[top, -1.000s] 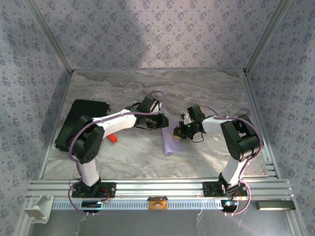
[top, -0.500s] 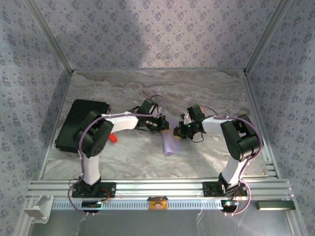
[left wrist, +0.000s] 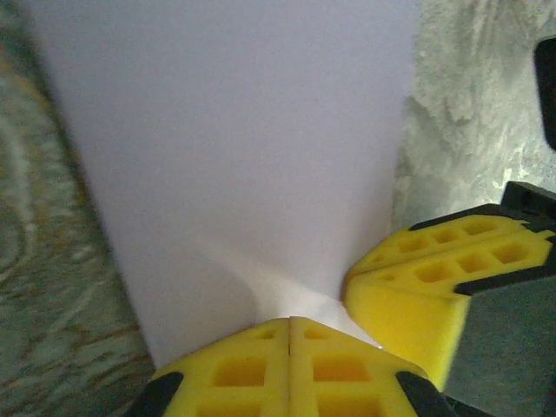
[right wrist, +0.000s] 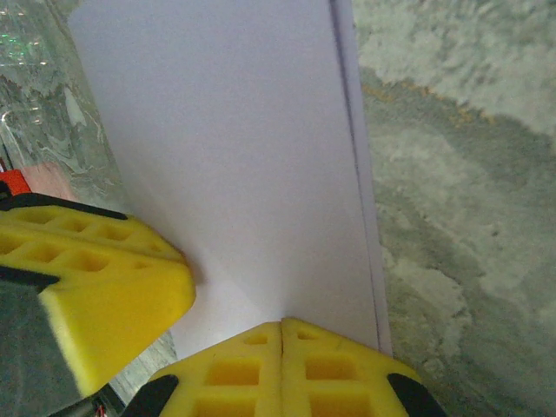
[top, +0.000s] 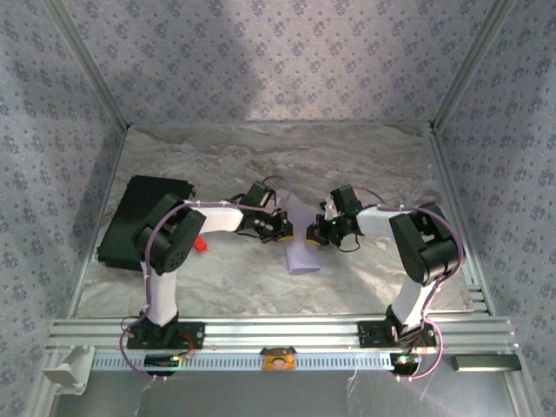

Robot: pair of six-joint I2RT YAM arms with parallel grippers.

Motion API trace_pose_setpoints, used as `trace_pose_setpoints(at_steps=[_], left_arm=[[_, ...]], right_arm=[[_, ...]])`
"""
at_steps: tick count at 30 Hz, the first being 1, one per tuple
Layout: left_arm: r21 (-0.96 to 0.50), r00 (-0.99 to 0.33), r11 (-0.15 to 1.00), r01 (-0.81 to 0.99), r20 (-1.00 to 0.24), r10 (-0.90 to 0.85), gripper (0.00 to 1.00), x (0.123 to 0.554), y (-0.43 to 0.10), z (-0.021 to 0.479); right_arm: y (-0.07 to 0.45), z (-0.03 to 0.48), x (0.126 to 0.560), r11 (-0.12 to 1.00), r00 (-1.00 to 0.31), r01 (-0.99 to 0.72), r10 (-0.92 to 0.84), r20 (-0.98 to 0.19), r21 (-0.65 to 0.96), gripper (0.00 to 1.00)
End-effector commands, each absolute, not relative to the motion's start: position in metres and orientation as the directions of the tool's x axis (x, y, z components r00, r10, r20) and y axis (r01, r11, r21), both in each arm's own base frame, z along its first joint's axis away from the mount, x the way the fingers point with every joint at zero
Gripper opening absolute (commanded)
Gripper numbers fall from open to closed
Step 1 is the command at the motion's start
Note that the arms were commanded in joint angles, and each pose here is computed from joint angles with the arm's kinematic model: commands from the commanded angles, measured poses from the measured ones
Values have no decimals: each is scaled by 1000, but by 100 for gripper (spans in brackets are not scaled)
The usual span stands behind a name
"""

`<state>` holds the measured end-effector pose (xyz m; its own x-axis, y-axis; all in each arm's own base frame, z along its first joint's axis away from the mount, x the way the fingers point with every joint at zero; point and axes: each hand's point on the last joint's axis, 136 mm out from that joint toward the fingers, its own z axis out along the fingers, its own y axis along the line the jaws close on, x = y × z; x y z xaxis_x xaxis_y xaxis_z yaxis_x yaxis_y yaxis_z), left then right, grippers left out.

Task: Fold a paper plane with a square sheet of paper (pick it up from the middle)
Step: First fold the square sheet of paper in half at the center of the table.

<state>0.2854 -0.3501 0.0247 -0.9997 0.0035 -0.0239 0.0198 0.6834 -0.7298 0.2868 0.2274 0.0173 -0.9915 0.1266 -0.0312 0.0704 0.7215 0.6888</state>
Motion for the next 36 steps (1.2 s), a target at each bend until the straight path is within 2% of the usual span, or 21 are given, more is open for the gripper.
trace_pose_setpoints(at_steps=[1,6,16,29,36], left_arm=[[-713,-1000,702,7,4,14,0,279,-336,2],[-708,-1000,706,6,6,15,0,280,-328,-2],[-789,-998,611,69,-62,32,0,301,-354,45],[-705,-1000,709,-1,5,3,0,304,-333,-7],[-714,-1000,699,25,-28,7,0,315,-339,14]], right_arm=[[206,-15,264,793,-985,162,161,54,587,1],[205,-16,263,796,-985,164,166,51,582,1],[204,-15,263,798,-985,165,168,49,580,1],[203,-14,262,799,-985,163,168,46,578,1],[203,-13,262,800,-985,163,167,46,578,1]])
